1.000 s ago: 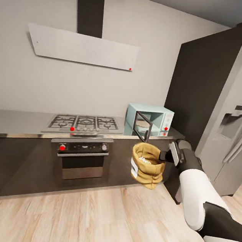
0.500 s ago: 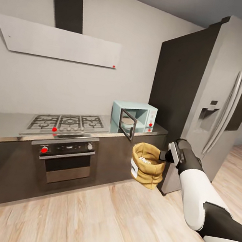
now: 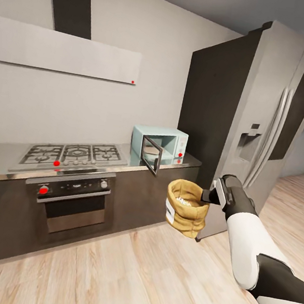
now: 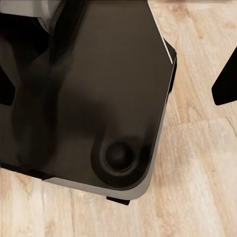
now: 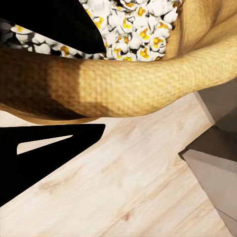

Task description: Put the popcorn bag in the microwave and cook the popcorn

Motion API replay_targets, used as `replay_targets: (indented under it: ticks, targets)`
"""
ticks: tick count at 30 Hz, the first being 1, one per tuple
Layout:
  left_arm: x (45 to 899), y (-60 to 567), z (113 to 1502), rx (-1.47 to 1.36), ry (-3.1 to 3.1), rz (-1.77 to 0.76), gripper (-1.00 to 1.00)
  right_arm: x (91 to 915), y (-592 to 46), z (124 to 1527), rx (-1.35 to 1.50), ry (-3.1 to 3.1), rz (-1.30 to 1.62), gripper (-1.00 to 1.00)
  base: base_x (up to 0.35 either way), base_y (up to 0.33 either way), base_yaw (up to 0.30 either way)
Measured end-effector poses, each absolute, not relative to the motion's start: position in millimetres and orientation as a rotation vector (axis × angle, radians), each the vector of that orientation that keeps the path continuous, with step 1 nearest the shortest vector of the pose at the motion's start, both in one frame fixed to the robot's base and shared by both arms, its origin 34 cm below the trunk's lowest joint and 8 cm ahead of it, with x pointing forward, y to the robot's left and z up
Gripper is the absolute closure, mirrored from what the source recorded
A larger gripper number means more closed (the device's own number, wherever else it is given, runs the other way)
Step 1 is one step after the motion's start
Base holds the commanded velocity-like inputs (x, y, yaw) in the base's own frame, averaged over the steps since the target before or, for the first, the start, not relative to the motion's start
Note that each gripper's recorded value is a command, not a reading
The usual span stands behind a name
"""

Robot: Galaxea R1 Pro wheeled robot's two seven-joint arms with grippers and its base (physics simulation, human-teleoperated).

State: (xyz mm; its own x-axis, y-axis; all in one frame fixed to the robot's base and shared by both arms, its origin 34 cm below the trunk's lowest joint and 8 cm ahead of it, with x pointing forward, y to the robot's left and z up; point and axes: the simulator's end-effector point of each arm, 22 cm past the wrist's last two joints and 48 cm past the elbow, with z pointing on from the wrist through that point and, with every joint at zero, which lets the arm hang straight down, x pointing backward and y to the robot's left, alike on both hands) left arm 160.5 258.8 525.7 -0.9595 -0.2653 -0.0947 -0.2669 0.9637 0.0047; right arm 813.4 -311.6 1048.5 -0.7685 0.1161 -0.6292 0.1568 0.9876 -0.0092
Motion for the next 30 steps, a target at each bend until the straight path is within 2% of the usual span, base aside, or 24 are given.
replay_targets:
  ticks: [6, 30]
  targets:
    - [159.6, 258.5, 525.7, -0.408, 3.024, 0.026, -1.0, 813.2, -311.2, 1048.6, 0.189, 2.456, -0.077, 1.0, 0.203, 0.0, 0.0]
    - [158.6, 258.4, 525.7, -0.415, 3.026, 0.026, -1.0, 812.6, -318.8, 1049.5, 0.198, 2.453, -0.088, 1.0, 0.32, 0.0, 0.0]
